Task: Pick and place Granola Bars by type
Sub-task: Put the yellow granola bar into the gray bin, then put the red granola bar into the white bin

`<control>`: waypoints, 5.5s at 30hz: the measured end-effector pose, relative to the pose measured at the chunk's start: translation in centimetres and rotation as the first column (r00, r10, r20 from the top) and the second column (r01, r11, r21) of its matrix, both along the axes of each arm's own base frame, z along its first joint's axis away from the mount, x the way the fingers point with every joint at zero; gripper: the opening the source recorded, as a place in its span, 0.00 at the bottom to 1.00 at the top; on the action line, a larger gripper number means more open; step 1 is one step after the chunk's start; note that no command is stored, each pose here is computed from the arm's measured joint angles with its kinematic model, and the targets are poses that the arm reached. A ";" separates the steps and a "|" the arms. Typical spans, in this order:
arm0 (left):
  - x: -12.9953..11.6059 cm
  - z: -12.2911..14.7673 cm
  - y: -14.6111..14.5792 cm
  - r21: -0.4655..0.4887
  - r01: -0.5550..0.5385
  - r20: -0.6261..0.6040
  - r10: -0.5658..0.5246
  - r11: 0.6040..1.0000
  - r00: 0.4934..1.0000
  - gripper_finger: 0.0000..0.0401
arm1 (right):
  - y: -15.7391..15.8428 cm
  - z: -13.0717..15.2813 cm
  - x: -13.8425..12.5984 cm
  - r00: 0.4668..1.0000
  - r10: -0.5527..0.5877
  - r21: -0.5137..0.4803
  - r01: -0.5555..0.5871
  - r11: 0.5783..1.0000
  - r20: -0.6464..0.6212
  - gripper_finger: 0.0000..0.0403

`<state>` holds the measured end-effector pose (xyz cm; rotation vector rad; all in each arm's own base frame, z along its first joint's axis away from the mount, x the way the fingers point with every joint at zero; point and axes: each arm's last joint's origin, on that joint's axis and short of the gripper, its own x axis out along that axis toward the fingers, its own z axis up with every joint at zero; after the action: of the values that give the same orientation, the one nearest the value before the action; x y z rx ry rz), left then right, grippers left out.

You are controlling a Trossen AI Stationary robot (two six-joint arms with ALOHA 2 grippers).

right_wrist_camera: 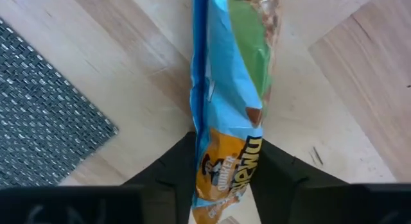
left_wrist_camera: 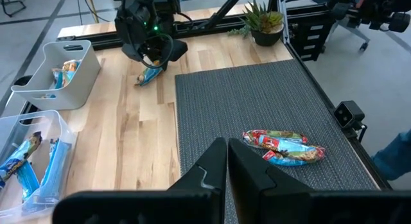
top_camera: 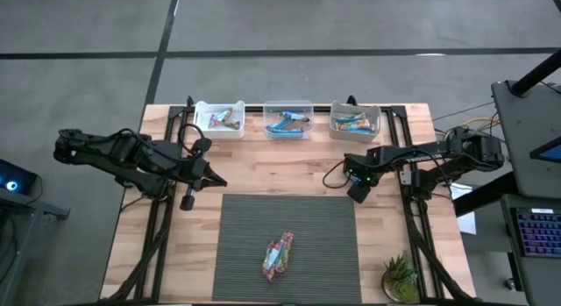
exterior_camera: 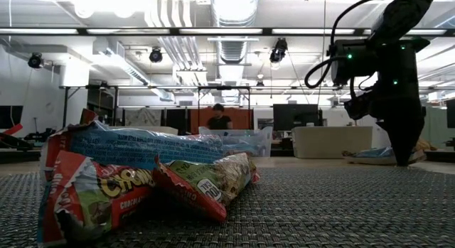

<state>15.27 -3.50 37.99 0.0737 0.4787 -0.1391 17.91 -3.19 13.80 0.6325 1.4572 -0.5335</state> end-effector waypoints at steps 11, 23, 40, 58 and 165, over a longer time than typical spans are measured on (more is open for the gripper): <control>0.0 0.0 0.0 -0.012 -0.006 -0.001 0.006 1.000 1.000 0.00 | 0.0 0.0 0.1 1.000 -0.003 0.002 0.003 1.000 0.010 0.19; 0.0 0.0 0.0 -0.012 -0.006 -0.002 0.006 1.000 1.000 0.00 | 0.0 0.4 0.6 0.999 -0.005 0.010 0.004 1.000 0.037 0.17; 0.0 0.0 0.0 -0.012 -0.006 -0.002 0.006 1.000 1.000 0.00 | -1.8 8.5 5.3 0.968 0.035 -0.156 0.004 0.988 0.247 0.16; 0.0 0.0 0.0 -0.012 -0.006 -0.001 0.006 1.000 1.000 0.00 | -8.2 18.0 5.0 0.916 -0.027 -0.278 0.150 0.949 0.400 0.16; 0.9 -0.4 -0.2 -0.036 -0.031 -0.028 0.030 0.999 0.999 0.00 | -17.4 13.4 2.1 0.967 0.254 -0.281 -0.243 0.928 0.001 0.05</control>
<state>16.14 -3.69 37.61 0.0291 0.5047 -0.1191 20.01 -20.57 27.15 0.2283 1.3699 -0.5120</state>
